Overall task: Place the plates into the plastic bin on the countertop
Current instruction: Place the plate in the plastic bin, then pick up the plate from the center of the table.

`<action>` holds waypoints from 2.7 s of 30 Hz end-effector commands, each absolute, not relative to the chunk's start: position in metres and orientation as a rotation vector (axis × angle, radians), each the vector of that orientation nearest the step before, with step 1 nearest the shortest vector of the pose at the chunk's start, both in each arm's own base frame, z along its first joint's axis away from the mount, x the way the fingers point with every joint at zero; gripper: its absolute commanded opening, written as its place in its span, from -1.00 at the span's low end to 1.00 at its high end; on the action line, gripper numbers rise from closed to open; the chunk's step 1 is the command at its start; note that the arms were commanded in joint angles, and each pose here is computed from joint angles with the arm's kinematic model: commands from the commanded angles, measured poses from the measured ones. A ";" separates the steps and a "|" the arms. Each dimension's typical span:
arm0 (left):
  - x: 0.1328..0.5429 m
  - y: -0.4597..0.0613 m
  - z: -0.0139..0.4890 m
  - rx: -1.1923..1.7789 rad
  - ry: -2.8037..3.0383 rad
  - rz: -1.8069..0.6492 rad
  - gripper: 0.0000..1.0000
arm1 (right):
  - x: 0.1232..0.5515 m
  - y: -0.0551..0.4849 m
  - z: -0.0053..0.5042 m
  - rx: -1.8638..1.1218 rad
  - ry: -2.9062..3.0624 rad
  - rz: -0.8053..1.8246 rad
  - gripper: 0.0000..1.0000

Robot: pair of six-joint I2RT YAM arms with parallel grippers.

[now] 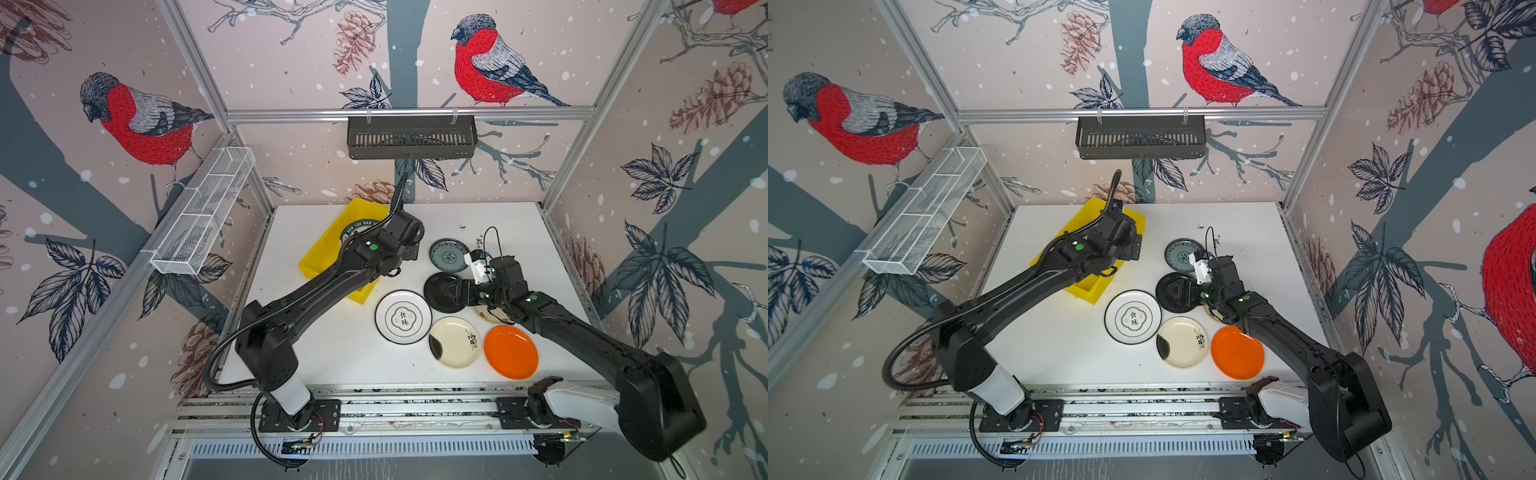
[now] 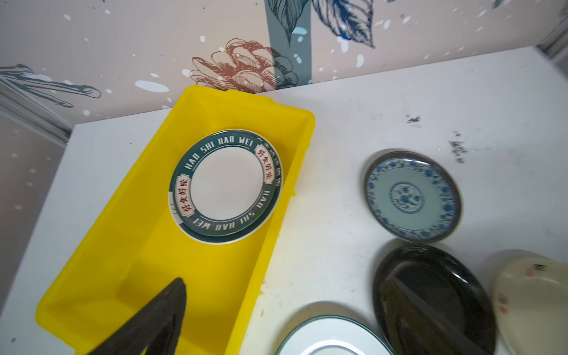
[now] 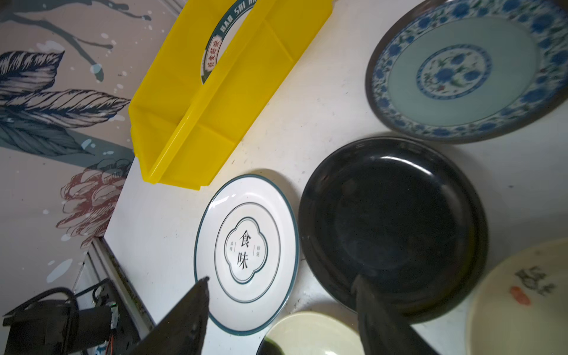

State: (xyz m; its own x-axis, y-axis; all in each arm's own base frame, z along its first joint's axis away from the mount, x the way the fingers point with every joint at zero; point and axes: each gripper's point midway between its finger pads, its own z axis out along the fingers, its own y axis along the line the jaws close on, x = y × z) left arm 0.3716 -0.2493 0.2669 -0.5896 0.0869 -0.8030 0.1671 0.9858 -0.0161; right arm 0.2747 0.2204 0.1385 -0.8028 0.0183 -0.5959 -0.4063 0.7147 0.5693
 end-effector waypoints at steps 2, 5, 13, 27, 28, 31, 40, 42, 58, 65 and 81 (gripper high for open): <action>0.331 -0.255 0.264 0.179 2.231 -0.394 0.96 | 0.260 0.242 0.136 -0.343 2.339 1.042 0.49; 0.307 -0.237 0.253 0.145 2.244 -0.445 0.96 | 0.251 0.251 0.127 -0.362 2.368 1.051 0.48; 0.251 -0.214 0.226 0.040 2.181 -0.741 0.77 | 0.243 0.260 0.105 -0.328 2.401 1.065 0.44; 0.192 -0.188 0.155 -0.205 2.242 -1.032 0.29 | 0.233 0.276 0.084 -0.338 2.472 1.008 0.37; 0.190 -0.187 0.151 -0.219 2.246 -1.038 0.25 | 0.233 0.276 0.084 -0.336 2.470 1.012 0.37; 0.188 -0.184 0.138 -0.268 2.250 -1.053 0.15 | 0.233 0.277 0.082 -0.323 2.471 1.018 0.38; 0.187 -0.181 0.098 -0.372 2.325 -1.028 -0.11 | 0.235 0.272 0.072 -0.304 2.514 0.963 0.38; 0.188 -0.183 0.095 -0.373 2.317 -1.044 -0.11 | 0.236 0.271 0.070 -0.297 2.524 0.944 0.38; 0.195 -0.185 0.064 -0.424 2.366 -1.015 -0.20 | 0.232 0.271 0.060 -0.301 2.549 0.947 0.39; 0.201 -0.189 0.059 -0.458 2.337 -1.078 -0.21 | 0.232 0.273 0.061 -0.300 2.542 0.956 0.39; 0.213 -0.196 0.048 -0.490 2.358 -1.075 -0.36 | 0.234 0.273 0.065 -0.300 2.525 0.956 0.40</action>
State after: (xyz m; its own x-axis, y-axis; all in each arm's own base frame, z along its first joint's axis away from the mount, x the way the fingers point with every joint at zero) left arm 0.2033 -0.1899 0.0356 -0.8307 -0.4811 -0.2801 -0.1341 0.6612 -0.7381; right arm 0.2305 0.2716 0.0615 -0.8941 -0.0619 -0.4436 -0.3380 0.7431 0.5776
